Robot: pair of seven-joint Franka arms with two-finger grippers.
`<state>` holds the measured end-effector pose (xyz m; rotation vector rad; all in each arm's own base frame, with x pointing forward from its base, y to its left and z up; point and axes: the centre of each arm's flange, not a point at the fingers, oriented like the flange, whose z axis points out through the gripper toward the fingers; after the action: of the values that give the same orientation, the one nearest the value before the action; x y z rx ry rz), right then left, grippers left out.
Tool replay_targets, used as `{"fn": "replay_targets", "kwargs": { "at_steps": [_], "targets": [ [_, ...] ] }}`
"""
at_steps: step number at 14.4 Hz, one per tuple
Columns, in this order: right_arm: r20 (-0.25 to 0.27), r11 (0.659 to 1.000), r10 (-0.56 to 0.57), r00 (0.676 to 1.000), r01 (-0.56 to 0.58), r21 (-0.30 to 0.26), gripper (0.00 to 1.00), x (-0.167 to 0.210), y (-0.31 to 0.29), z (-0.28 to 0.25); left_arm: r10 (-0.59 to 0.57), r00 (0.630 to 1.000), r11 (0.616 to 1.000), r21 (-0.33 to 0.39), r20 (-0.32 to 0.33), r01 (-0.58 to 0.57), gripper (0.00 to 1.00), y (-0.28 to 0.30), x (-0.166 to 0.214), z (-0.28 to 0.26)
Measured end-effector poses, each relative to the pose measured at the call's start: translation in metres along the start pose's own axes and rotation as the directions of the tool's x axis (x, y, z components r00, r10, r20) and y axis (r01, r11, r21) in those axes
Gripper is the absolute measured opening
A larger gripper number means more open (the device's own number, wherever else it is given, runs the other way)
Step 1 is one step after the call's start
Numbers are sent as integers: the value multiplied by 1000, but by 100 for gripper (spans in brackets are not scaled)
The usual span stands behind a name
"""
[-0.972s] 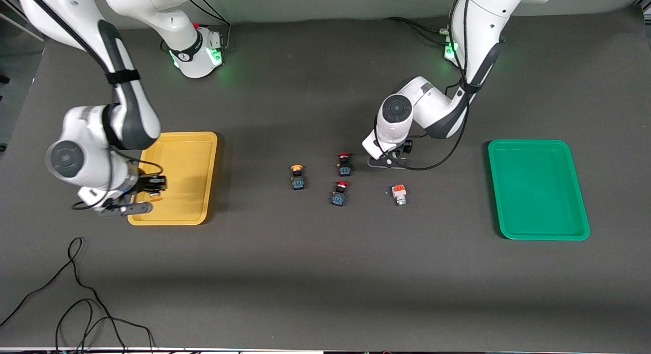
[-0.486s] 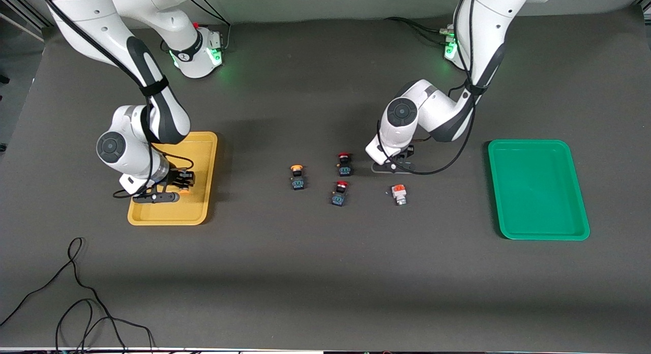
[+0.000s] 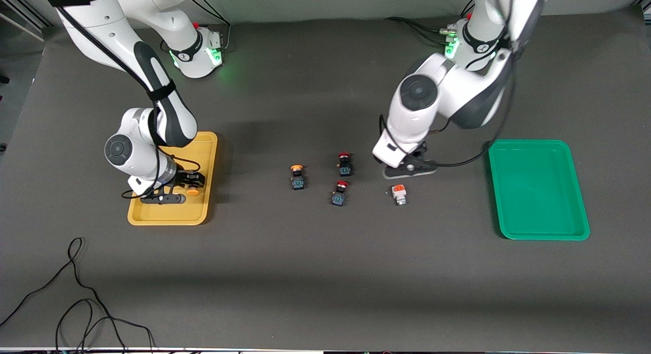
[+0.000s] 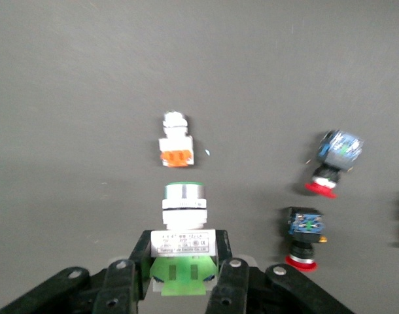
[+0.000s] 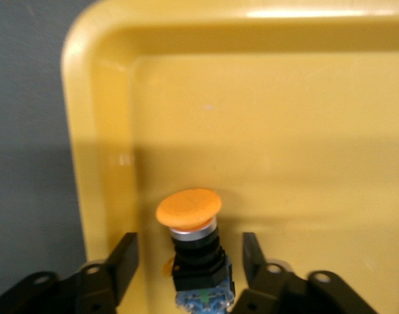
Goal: Place green and yellow buttons in trays
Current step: 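Carry the green button into the green tray while the right gripper reaches another yellow button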
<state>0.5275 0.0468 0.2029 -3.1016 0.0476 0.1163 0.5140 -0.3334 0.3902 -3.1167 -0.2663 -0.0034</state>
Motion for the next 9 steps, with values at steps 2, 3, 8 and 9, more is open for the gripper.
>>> {"fn": "replay_targets", "kwargs": {
  "at_steps": [2,3,8,9],
  "targets": [
    [24,1000,4,1000,-5,27,97,6,-7,-29,-58,998,998,-12,-18,58,42,-26,17,-38],
    [44,999,16,999,-18,45,100,10,-12,-51,-83,996,997,-8,-23,83,42,-43,25,-50],
    [79,990,103,991,-110,87,100,26,-82,-159,-46,998,998,44,44,44,42,-181,88,-55],
    [71,989,113,991,-119,86,100,24,-109,-168,-15,998,999,44,62,13,42,-217,100,-50]
  ]
}}
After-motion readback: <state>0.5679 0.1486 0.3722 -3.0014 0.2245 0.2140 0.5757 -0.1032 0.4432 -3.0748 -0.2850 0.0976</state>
